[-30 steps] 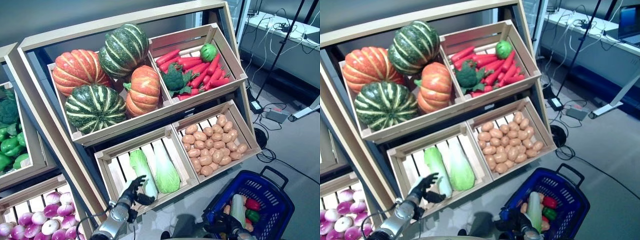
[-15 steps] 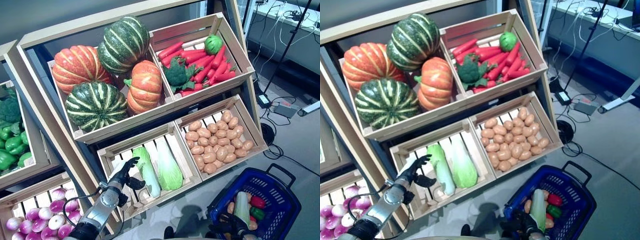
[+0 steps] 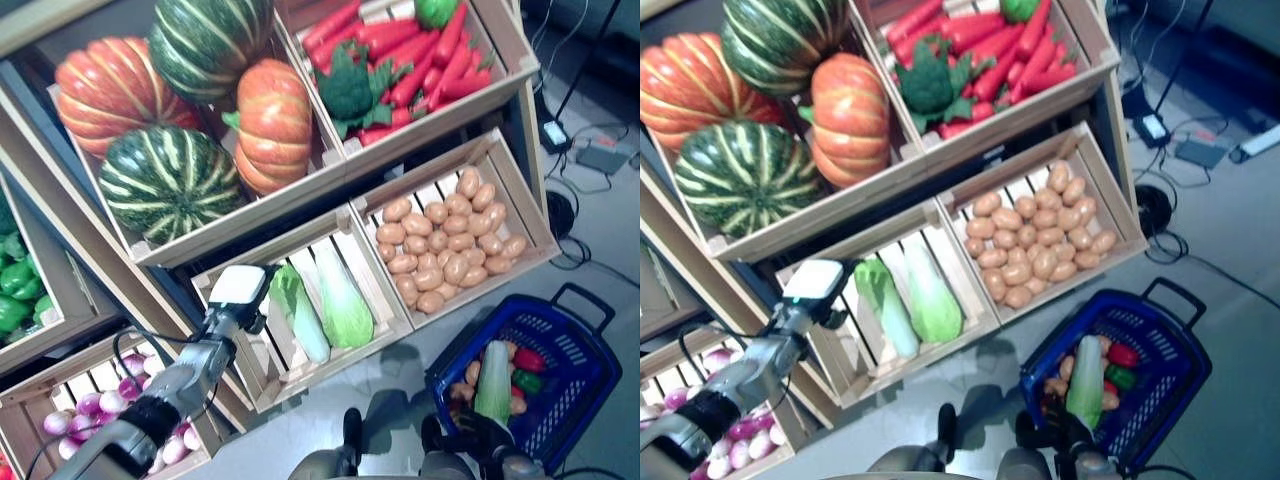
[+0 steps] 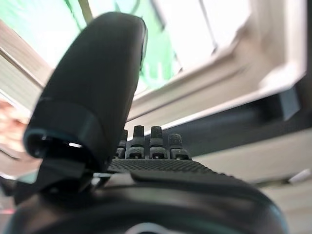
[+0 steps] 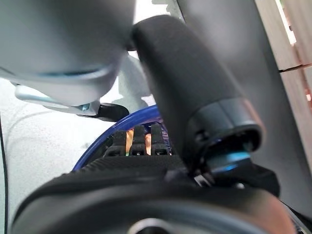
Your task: Put vegetables into the basket
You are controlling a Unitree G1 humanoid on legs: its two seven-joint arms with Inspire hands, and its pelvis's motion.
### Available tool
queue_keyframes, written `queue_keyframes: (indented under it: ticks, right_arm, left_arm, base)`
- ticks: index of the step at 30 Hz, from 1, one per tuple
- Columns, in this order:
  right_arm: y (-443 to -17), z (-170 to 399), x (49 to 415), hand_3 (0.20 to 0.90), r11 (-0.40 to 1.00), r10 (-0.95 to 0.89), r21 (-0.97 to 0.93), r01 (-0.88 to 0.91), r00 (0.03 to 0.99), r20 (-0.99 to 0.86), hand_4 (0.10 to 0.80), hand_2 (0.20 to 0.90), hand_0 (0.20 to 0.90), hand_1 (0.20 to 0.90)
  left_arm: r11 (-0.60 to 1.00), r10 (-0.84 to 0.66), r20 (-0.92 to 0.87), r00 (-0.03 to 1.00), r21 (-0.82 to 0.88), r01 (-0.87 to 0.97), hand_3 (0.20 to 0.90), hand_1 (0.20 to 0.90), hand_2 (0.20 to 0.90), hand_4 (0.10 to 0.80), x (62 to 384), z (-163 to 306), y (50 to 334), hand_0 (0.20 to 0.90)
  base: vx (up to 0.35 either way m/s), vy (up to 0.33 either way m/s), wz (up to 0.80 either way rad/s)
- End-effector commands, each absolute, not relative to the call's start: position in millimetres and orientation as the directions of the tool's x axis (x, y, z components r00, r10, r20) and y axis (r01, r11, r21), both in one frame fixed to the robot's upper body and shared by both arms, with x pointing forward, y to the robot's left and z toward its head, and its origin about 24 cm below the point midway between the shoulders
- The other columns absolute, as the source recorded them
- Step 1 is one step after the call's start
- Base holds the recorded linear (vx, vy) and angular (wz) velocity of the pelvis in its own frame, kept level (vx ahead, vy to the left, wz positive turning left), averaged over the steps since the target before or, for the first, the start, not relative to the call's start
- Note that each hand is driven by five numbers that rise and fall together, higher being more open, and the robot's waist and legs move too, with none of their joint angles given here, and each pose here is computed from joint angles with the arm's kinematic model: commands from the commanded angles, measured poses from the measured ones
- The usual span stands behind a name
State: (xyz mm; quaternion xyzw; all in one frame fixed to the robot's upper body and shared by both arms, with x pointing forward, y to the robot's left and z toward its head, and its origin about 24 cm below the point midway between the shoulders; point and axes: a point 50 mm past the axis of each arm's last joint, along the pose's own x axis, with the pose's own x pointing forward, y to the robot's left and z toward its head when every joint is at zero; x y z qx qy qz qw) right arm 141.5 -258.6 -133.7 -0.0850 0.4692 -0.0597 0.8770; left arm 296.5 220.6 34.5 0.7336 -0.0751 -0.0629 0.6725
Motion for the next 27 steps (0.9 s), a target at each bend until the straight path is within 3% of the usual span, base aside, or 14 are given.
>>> queue_keyframes:
  ticks: [1, 6, 12, 21, 27]
  right_arm:
    - [-260.1, -117.7, 171.8, 0.900, 0.986, -0.142, -0.161, 0.033, 0.664, -0.734, 0.800, 0.900, 0.900, 0.900]
    - [-261.9, -100.2, 204.7, 0.900, 0.983, -0.162, -0.173, 0.061, 0.728, -0.666, 0.800, 0.900, 0.900, 0.900]
    - [-255.7, -83.7, 234.2, 0.900, 0.986, -0.161, -0.135, 0.099, 0.778, -0.607, 0.800, 0.900, 0.900, 0.900]
    - [-245.2, -56.0, 273.7, 0.900, 0.985, -0.169, -0.071, 0.155, 0.843, -0.511, 0.800, 0.900, 0.900, 0.900]
    - [-241.9, -46.8, 282.6, 0.900, 0.983, -0.175, -0.042, 0.176, 0.864, -0.472, 0.800, 0.900, 0.900, 0.900]
  left_arm:
    - [-0.262, -0.280, 0.329, 0.902, 0.877, -0.402, 0.900, 0.900, 0.900, 0.800, 329.0, 103.9, 230.7, 0.900]
    - [-0.345, -0.403, 0.422, 0.812, 0.752, -0.561, 0.900, 0.900, 0.900, 0.800, 345.8, 126.9, 217.0, 0.900]
    - [-0.400, -0.452, 0.415, 0.790, 0.697, -0.595, 0.900, 0.900, 0.900, 0.800, 361.0, 143.8, 207.2, 0.900]
    - [-0.549, -0.386, 0.375, 0.843, 0.640, -0.537, 0.900, 0.900, 0.900, 0.800, 376.3, 159.1, 217.8, 0.900]
    - [-0.536, -0.333, 0.429, 0.840, 0.647, -0.543, 0.900, 0.900, 0.900, 0.800, 370.9, 169.0, 218.8, 0.900]
  base:
    - [-0.169, 0.042, -0.05]
    - [-0.183, 0.046, -0.10]
    - [-0.112, -0.004, -0.11]
    - [-0.103, -0.028, 0.06]
    - [-0.058, -0.033, 0.06]
